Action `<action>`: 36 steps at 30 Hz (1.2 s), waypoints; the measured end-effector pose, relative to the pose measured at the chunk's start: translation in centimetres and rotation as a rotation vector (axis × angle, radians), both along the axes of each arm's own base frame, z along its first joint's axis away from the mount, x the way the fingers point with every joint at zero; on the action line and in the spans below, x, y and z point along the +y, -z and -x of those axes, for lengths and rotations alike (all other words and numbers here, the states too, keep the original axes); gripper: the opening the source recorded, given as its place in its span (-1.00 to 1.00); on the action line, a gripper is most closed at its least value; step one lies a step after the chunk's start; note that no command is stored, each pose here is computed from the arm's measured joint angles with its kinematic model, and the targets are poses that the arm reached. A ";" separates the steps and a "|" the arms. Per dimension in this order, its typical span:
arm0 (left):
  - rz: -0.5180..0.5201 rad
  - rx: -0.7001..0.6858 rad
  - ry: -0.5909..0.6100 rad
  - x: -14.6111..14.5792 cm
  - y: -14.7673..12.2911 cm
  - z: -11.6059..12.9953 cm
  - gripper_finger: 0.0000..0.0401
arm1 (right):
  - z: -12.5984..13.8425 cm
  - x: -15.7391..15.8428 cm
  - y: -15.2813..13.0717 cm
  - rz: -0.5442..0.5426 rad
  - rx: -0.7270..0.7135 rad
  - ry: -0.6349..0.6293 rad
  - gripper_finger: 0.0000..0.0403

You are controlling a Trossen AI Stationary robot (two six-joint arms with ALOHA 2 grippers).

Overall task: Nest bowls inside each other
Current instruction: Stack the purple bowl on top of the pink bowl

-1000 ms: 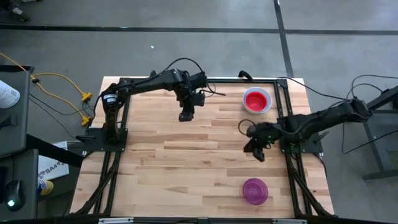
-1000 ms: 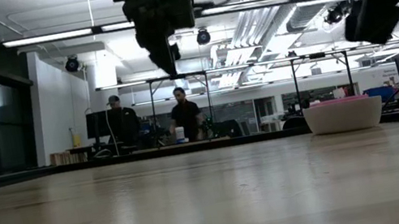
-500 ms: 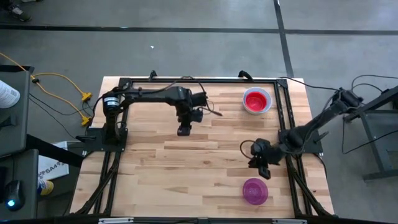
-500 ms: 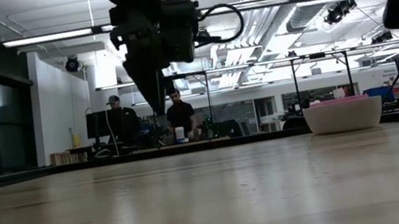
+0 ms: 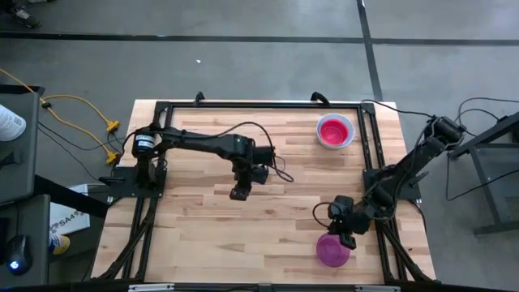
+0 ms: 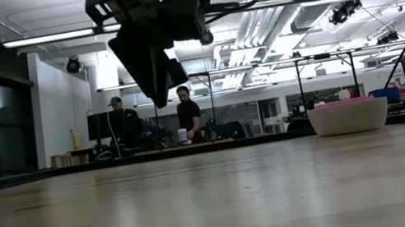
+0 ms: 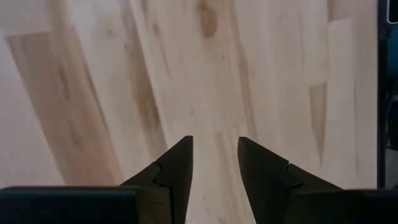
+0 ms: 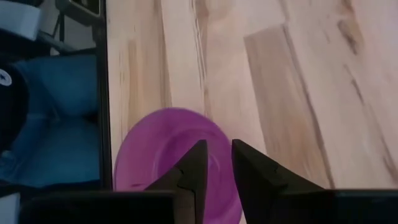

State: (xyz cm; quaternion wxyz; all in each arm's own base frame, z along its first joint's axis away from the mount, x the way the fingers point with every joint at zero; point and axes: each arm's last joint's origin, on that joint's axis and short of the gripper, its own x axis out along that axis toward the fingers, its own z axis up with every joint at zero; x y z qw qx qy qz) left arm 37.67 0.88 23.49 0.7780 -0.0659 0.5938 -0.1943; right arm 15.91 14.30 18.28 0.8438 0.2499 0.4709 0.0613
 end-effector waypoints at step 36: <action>0.028 0.028 -0.106 -0.8 -0.1 -0.2 -0.37 | 1.1 -0.2 1.7 0.085 0.189 -0.052 -0.67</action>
